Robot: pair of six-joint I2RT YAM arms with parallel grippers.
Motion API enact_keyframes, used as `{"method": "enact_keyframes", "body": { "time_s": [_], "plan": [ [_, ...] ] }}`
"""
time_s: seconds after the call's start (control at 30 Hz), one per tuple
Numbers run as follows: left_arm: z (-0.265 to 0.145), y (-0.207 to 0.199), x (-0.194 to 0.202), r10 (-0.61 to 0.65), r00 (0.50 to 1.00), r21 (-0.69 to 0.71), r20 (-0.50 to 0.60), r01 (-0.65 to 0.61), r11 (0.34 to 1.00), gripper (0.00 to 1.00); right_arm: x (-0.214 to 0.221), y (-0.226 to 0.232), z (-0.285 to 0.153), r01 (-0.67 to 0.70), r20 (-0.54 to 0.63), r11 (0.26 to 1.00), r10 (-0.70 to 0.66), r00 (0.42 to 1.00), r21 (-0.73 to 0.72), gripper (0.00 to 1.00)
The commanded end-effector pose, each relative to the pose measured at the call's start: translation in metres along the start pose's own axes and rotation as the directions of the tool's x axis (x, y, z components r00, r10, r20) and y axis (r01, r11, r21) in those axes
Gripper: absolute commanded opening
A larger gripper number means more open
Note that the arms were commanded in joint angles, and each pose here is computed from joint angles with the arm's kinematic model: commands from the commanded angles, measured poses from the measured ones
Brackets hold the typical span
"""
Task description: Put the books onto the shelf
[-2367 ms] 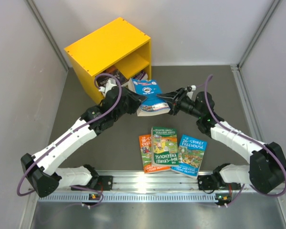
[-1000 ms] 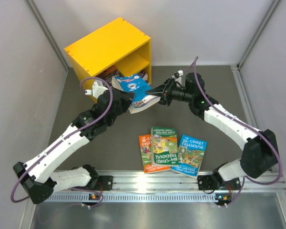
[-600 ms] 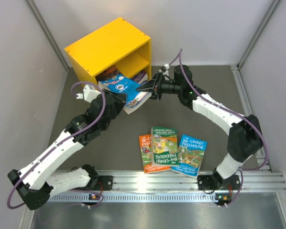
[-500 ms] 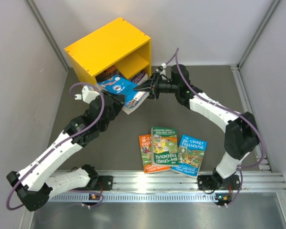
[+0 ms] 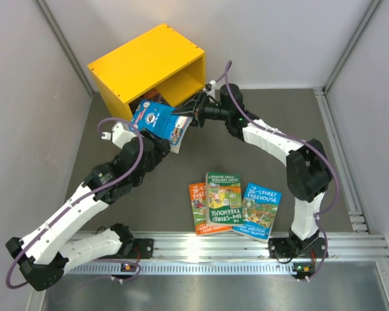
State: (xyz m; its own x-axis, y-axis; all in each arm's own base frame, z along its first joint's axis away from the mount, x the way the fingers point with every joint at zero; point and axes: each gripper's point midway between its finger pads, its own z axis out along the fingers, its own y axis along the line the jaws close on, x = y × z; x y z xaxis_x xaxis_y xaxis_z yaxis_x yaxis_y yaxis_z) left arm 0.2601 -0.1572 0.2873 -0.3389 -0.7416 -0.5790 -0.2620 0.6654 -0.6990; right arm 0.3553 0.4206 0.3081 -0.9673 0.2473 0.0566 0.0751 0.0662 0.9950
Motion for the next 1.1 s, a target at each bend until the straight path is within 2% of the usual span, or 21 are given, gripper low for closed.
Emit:
{"method": "enact_keyframes", "body": {
  "time_s": [0.0, 0.07, 0.3, 0.7, 0.9, 1.07],
  "plan": [
    [-0.008, 0.018, 0.013, 0.109, 0.992, -0.024, -0.069, -0.110, 0.994, 0.71, -0.028, 0.074, -0.009, 0.131, 0.156, 0.973, -0.102, 0.982, -0.189, 0.00],
    [-0.010, 0.016, 0.012, 0.113, 0.991, -0.014, -0.068, -0.114, 0.993, 0.75, -0.031, 0.076, -0.013, 0.130, 0.164, 0.972, -0.098, 0.982, -0.197, 0.00],
    [-0.015, 0.022, 0.006, 0.115, 0.992, -0.014, -0.051, -0.115, 0.993, 0.76, -0.053, 0.075, -0.025, 0.127, 0.208, 0.969, -0.083, 0.975, -0.211, 0.00],
    [-0.031, 0.034, -0.004, 0.107, 0.993, -0.026, -0.046, -0.108, 0.994, 0.75, -0.097, 0.062, -0.003, 0.117, 0.258, 0.971, -0.060, 0.964, -0.210, 0.00],
    [-0.054, 0.060, -0.014, 0.073, 0.997, -0.061, -0.036, -0.075, 0.995, 0.76, -0.114, 0.065, 0.013, 0.124, 0.289, 0.969, -0.058, 0.955, -0.215, 0.00],
    [-0.077, 0.087, -0.031, 0.042, 0.999, -0.101, 0.009, -0.041, 0.994, 0.80, -0.119, 0.062, 0.032, 0.154, 0.317, 0.972, -0.092, 0.944, -0.177, 0.00]
  ]
}}
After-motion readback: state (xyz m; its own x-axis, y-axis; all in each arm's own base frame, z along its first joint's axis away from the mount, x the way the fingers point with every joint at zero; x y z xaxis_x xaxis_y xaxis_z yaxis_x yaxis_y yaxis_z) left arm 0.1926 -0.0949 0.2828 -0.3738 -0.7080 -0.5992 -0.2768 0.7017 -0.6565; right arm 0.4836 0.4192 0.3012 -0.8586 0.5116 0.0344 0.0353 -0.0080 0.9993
